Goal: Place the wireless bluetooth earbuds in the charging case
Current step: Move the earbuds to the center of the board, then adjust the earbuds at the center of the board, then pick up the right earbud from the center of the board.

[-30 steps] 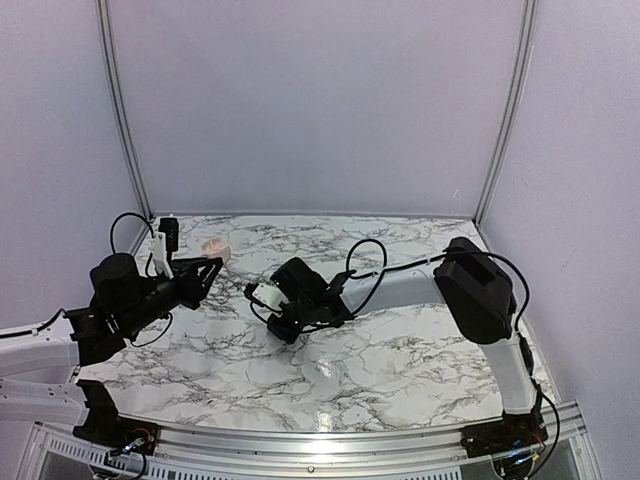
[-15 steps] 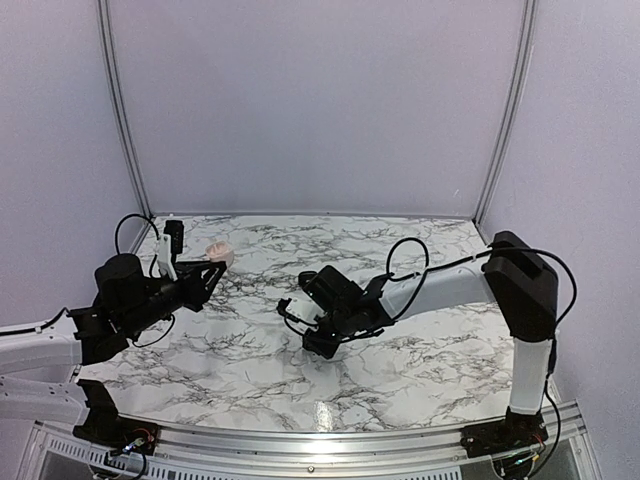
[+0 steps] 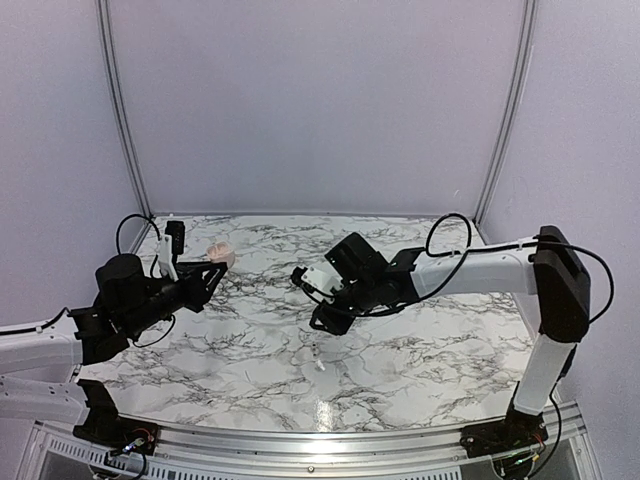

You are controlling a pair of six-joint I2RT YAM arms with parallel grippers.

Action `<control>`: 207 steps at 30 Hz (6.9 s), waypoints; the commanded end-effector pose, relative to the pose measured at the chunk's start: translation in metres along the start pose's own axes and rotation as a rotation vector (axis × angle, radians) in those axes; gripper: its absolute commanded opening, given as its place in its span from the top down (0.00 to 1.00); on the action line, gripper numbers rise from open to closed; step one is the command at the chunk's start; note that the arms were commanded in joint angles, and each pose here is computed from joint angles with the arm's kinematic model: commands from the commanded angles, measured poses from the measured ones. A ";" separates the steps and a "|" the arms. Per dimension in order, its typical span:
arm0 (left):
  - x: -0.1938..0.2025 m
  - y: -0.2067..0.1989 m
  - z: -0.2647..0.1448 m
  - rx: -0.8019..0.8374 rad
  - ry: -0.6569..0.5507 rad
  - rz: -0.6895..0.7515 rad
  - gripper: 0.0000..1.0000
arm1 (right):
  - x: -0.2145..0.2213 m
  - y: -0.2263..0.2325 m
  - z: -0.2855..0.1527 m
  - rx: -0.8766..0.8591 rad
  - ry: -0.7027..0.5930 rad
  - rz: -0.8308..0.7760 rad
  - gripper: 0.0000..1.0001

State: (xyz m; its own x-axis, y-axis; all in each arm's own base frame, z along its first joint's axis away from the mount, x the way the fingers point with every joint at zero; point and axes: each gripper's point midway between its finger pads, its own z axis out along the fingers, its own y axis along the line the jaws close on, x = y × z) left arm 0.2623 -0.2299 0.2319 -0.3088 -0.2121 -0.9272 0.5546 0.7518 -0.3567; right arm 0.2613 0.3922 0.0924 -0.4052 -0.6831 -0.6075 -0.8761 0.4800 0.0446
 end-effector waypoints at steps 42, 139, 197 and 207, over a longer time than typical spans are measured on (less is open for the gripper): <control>-0.013 -0.004 0.001 0.015 -0.037 0.010 1.00 | 0.040 -0.038 0.004 0.141 0.112 0.035 0.51; -0.017 -0.013 0.008 0.060 -0.039 0.040 1.00 | 0.058 -0.009 0.049 0.045 0.190 0.091 0.90; -0.040 -0.059 0.020 0.243 0.032 -0.020 1.00 | 0.095 0.000 0.007 0.021 0.397 0.054 0.92; -0.057 -0.086 0.027 0.357 0.084 -0.131 1.00 | 0.087 -0.003 -0.001 0.000 0.330 0.098 0.94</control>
State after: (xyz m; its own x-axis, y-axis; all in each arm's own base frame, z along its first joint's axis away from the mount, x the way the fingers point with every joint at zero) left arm 0.2578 -0.2926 0.2986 -0.3999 -0.2180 -0.8903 0.7238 0.5208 -0.4527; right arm 0.2218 0.3252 0.0237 -0.5378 -0.8042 -0.2532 -0.8395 0.5385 0.0727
